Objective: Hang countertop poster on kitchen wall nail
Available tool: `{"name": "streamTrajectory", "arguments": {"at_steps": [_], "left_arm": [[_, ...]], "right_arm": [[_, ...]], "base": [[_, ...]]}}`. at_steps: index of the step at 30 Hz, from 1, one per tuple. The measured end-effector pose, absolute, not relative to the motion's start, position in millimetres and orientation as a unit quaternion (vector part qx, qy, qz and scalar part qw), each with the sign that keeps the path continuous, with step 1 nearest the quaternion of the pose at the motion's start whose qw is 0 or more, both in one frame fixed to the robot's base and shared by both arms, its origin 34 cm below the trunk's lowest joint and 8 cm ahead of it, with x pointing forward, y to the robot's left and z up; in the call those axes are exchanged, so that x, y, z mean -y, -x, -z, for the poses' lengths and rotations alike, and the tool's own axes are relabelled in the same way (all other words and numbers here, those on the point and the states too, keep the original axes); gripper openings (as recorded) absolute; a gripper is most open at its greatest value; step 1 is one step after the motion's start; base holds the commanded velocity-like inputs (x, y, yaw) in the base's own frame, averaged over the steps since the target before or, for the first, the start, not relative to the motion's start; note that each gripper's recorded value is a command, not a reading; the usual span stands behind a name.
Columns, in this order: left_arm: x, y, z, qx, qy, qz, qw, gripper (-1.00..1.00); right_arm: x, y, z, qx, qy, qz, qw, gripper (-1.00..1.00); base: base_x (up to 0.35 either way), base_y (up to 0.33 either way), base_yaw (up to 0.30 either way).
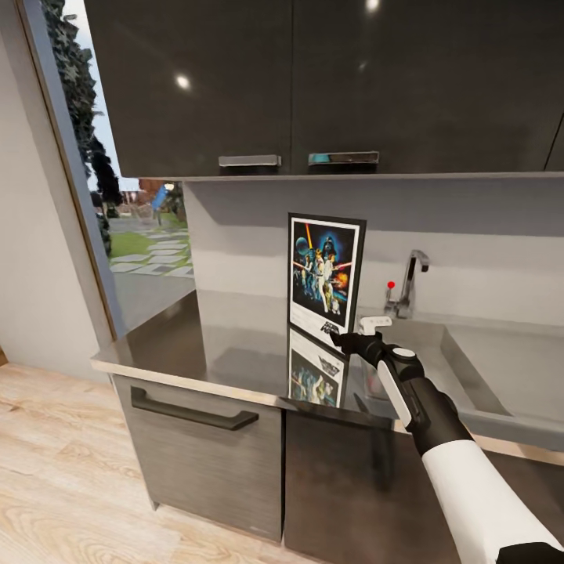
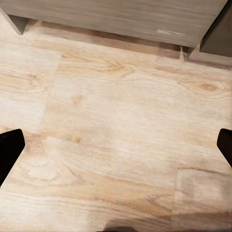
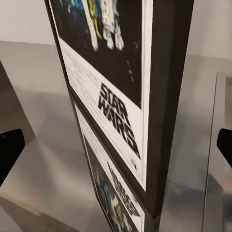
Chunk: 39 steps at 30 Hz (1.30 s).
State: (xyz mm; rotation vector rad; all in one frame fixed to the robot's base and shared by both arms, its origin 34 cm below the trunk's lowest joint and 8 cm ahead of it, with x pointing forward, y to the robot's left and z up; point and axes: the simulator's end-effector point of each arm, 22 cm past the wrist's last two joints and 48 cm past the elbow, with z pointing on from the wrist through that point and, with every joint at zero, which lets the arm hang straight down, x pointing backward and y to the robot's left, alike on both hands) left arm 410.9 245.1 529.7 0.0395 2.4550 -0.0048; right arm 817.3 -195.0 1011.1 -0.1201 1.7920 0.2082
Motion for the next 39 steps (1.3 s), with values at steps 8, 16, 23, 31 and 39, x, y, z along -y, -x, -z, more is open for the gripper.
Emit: {"name": "streamTrajectory", "arguments": {"at_steps": [8, 16, 23, 31, 39], "left_arm": [[-245, -411, -530, -0.942, -0.015, 0.002, 0.336, 1.0], [-245, -411, -530, -0.942, -0.015, 0.002, 0.336, 1.0], [-245, -411, -530, -0.942, -0.015, 0.002, 0.336, 1.0], [-245, -411, -530, -0.942, -0.015, 0.002, 0.336, 1.0], [-245, -411, -530, -0.942, -0.015, 0.002, 0.336, 1.0]], "right_arm": [[195, -817, -1007, -0.781, 0.052, -0.091, 0.615, 1.0], [200, -822, -982, -0.782, 0.045, -0.089, 0.615, 1.0], [202, -822, -972, -0.785, 0.042, -0.089, 0.612, 1.0], [202, -823, -973, -0.785, 0.042, -0.089, 0.612, 1.0], [202, -823, -973, -0.785, 0.042, -0.089, 0.612, 1.0]], "base": [[0.006, 0.0, 0.0], [0.0, 0.0, 0.0], [0.0, 0.0, 0.0], [0.001, 0.0, 0.0], [0.078, 0.0, 0.0]]}}
